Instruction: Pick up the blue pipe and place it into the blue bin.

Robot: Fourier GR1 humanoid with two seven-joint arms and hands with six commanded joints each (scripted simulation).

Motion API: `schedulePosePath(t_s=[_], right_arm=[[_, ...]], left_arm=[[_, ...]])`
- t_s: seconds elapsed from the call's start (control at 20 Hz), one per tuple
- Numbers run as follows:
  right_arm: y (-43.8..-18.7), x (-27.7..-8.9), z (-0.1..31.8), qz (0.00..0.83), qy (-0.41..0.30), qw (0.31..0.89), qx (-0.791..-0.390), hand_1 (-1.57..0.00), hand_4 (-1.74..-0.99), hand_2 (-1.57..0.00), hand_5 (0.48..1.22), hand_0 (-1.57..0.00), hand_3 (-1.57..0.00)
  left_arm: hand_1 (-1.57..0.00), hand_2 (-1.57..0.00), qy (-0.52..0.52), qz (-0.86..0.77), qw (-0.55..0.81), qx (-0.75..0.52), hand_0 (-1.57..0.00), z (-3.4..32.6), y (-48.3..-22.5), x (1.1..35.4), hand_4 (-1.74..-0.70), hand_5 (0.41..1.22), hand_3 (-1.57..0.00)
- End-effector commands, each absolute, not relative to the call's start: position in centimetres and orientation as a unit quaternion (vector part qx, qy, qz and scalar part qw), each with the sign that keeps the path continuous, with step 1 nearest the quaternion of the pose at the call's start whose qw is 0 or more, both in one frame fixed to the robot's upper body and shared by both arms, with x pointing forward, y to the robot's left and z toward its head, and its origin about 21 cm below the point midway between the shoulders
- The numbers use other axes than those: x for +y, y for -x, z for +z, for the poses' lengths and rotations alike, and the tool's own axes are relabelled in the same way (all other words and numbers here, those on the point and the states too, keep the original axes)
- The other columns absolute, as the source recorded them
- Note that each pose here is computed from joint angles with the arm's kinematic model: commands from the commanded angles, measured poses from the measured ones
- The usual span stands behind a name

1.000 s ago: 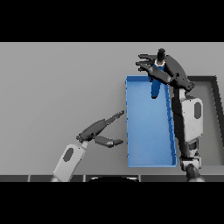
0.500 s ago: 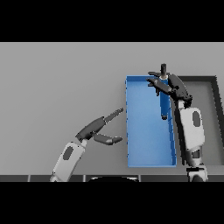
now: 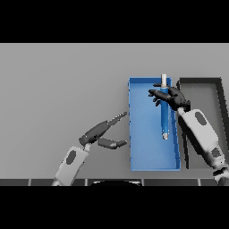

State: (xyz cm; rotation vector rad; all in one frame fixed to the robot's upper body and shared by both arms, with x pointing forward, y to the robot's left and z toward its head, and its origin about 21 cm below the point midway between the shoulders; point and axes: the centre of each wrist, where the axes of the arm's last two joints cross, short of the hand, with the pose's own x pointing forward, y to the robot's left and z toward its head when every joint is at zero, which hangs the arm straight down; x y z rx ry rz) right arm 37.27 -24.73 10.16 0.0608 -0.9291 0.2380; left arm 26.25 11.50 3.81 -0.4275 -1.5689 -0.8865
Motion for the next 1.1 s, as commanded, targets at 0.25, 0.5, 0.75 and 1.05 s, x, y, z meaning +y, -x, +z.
schedulePosePath(t_s=[0.25, 0.5, 0.75, 1.05], right_arm=[[-36.2, -23.9, 10.9, 0.260, 0.041, 0.863, -0.431, -0.27, -1.250, -0.26, 0.962, -0.28, -0.08], [-36.0, -23.9, 11.1, 0.324, 0.056, 0.848, -0.416, -0.09, -1.175, -0.08, 0.788, -0.09, -0.02], [-36.0, -24.0, 11.0, 0.353, 0.063, 0.840, -0.407, -0.03, -1.099, -0.03, 0.725, -0.03, -0.01], [-36.2, -24.2, 11.0, 0.378, 0.060, 0.829, -0.407, -0.02, -1.084, -0.02, 0.714, -0.02, 0.00]], left_arm=[[0.00, 0.00, 0.186, -0.378, 0.604, -0.676, 0.00, 4.0, -26.5, 11.6, -0.93, 0.494, 0.00], [0.00, 0.00, 0.187, -0.376, 0.604, -0.678, 0.00, 4.0, -26.5, 11.9, -0.93, 0.496, 0.00], [0.00, 0.00, 0.184, -0.376, 0.601, -0.681, 0.00, 4.1, -26.5, 12.0, -0.93, 0.497, 0.00], [0.00, 0.00, 0.191, -0.372, 0.598, -0.683, 0.00, 4.6, -25.4, 10.8, -0.93, 0.495, 0.00]])
